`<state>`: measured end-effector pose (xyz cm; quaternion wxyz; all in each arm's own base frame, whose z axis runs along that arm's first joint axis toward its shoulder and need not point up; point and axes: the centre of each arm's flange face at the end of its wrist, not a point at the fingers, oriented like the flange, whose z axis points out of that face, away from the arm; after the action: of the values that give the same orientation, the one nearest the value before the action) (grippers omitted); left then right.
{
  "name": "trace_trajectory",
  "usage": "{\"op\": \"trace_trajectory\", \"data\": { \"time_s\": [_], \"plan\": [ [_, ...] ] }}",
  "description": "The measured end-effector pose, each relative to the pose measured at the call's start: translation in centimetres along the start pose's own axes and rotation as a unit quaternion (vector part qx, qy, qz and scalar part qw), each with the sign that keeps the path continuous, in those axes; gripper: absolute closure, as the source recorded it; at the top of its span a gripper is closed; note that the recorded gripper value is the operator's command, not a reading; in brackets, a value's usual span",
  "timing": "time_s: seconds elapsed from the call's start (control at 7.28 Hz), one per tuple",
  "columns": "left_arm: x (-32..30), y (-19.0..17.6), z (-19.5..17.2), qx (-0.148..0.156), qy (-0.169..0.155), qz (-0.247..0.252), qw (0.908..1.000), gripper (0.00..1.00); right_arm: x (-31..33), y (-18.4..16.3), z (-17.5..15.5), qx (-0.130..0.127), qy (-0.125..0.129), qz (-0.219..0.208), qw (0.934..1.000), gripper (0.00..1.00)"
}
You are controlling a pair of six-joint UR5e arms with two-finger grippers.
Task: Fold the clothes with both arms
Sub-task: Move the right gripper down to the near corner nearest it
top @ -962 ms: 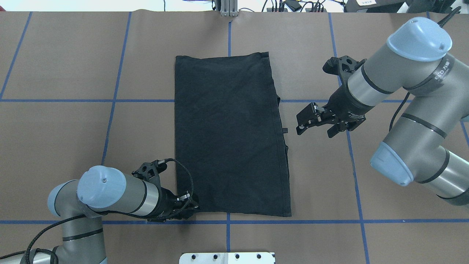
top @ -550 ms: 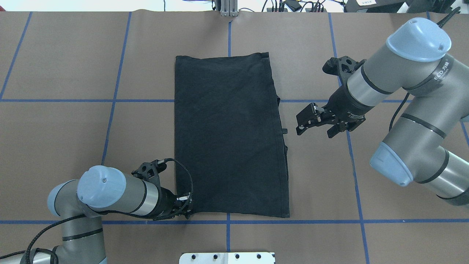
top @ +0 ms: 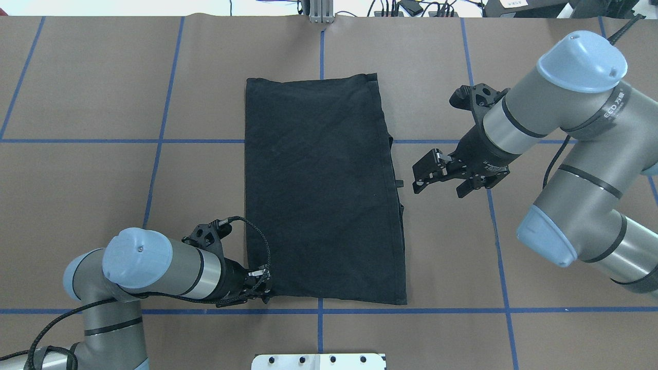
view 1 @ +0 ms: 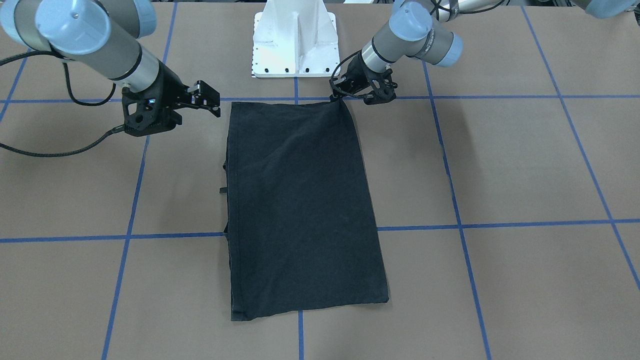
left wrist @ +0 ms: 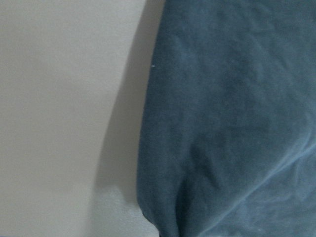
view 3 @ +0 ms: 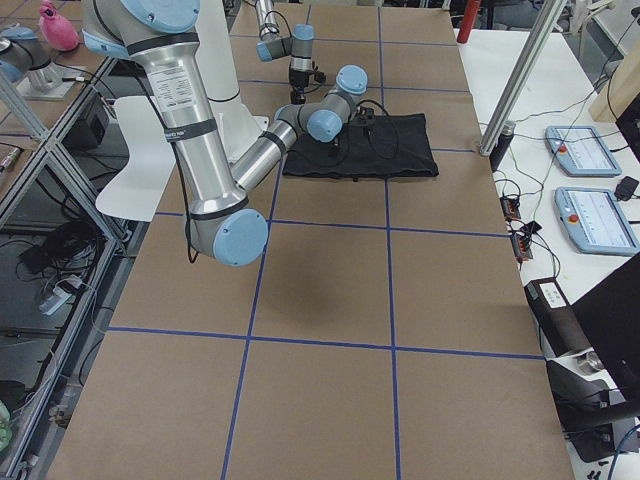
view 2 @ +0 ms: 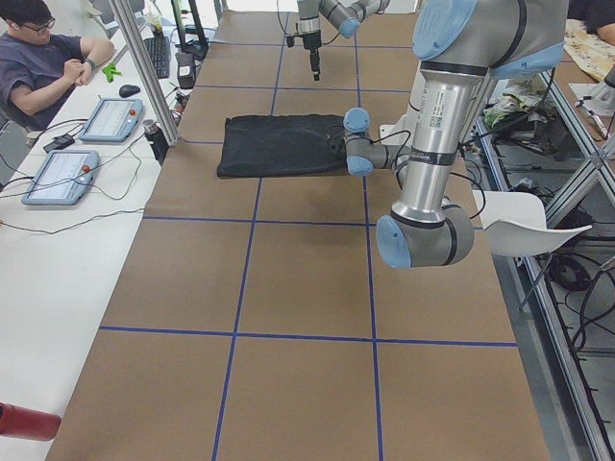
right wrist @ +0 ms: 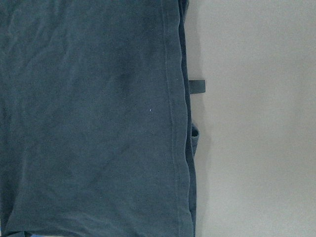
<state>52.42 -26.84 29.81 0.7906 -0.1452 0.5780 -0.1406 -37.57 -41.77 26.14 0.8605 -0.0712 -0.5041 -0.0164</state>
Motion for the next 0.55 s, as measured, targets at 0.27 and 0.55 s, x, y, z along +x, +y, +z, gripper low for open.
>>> {"op": "trace_trajectory", "data": {
  "time_s": [0.27,0.55],
  "plan": [
    [0.2,0.1,-0.3,0.000,0.003,-0.001,1.0000,1.00,-3.0,3.0,4.0,0.004,0.017,0.026,0.9995,0.00],
    [0.3,0.1,-0.5,0.000,0.005,-0.001,1.0000,1.00,-4.2,6.1,8.4,0.011,0.053,0.025,0.9982,0.00]
  ]
}}
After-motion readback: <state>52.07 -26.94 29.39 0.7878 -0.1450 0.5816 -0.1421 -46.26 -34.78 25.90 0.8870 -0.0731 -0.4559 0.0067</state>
